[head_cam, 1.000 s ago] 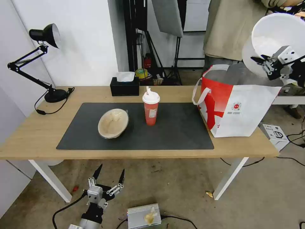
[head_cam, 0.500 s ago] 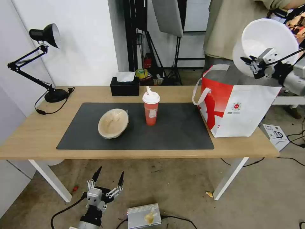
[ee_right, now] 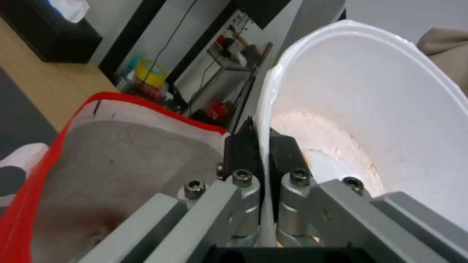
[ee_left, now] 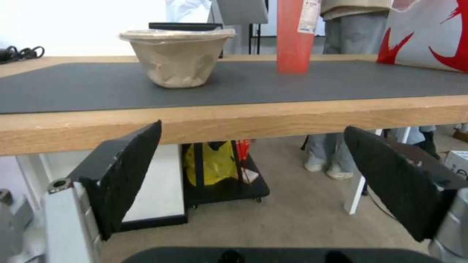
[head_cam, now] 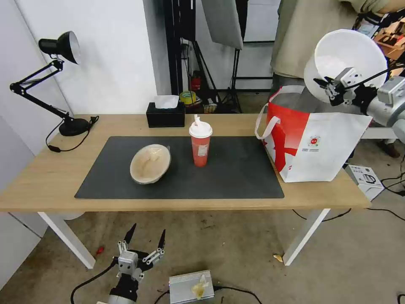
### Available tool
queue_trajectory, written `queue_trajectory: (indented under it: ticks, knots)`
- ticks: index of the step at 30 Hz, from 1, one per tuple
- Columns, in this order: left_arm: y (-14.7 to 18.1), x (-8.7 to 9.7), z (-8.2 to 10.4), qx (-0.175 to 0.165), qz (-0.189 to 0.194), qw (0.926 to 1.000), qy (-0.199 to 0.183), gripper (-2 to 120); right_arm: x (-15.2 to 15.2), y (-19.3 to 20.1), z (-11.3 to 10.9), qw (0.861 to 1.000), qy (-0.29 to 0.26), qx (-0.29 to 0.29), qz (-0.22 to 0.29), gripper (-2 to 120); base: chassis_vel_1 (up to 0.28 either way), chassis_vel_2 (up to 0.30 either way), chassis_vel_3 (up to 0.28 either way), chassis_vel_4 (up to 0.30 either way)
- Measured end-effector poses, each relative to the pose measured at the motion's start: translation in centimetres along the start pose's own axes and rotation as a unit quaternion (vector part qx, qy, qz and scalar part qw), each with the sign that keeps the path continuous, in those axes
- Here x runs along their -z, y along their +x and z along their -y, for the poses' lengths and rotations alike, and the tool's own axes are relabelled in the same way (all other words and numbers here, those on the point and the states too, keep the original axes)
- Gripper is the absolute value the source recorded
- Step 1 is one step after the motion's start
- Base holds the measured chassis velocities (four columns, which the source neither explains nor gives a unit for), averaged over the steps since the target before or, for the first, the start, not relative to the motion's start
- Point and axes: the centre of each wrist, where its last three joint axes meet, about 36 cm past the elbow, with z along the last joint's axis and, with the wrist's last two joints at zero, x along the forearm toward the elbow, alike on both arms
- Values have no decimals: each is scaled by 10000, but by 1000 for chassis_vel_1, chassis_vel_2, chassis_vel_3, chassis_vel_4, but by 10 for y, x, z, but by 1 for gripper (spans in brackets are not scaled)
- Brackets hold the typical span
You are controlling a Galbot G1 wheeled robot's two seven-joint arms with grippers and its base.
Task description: Pick up the trash from the table and place it into the takeout bag.
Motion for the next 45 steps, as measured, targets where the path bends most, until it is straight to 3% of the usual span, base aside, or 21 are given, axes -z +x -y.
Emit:
queue_trajectory:
  ticks: [45]
  knots:
    - [6,-7,-1,-6,-105,9999,-3,100,-35,-16,-22,9996,-116,27,-267,0,0,0,0,0]
